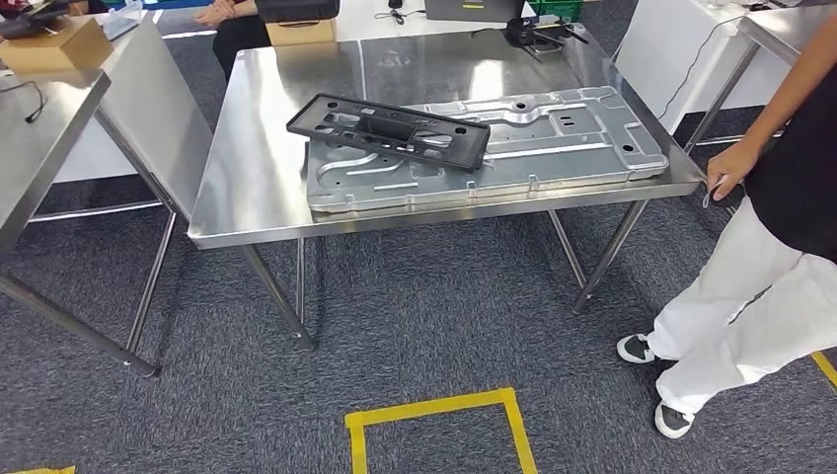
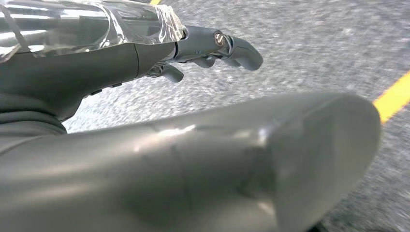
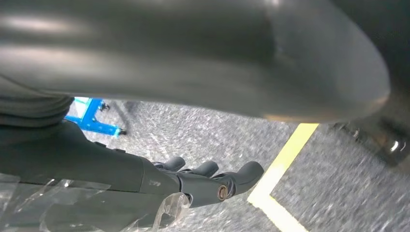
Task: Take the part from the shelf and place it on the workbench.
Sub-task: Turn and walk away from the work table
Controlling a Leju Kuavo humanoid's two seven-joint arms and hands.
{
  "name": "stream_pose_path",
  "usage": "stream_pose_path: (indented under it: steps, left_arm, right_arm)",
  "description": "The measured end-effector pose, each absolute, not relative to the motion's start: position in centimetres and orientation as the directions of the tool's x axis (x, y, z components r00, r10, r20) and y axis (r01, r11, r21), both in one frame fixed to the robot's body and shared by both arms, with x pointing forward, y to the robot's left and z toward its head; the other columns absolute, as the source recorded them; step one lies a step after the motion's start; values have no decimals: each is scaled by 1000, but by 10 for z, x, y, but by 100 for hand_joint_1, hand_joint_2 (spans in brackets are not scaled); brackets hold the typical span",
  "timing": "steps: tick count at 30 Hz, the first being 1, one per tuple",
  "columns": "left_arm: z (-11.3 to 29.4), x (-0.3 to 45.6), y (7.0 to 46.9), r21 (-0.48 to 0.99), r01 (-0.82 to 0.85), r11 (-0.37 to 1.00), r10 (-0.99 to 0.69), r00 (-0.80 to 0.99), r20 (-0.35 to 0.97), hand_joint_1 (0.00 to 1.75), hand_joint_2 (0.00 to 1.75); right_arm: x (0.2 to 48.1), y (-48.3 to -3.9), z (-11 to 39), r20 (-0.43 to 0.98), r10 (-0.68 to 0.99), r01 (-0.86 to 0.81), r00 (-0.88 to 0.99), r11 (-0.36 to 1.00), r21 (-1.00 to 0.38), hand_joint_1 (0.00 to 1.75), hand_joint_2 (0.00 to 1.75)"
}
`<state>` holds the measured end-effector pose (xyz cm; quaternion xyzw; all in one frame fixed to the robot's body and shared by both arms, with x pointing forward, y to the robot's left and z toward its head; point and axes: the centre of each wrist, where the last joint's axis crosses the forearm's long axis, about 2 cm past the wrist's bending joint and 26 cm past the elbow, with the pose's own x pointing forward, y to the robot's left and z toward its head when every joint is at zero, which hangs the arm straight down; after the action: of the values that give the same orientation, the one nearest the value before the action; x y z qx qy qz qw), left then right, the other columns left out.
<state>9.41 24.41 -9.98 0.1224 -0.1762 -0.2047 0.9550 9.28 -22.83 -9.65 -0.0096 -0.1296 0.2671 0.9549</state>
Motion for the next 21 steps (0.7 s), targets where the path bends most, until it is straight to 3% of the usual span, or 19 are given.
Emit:
stream_pose_path:
  steps: [21]
  left_arm:
    - [-101, 90, 249, 322, 356, 877, -442, 861, 252, 0, 0]
  right_arm:
    - [72, -221, -102, 180, 482, -471, 857, 876, -104, 0, 0]
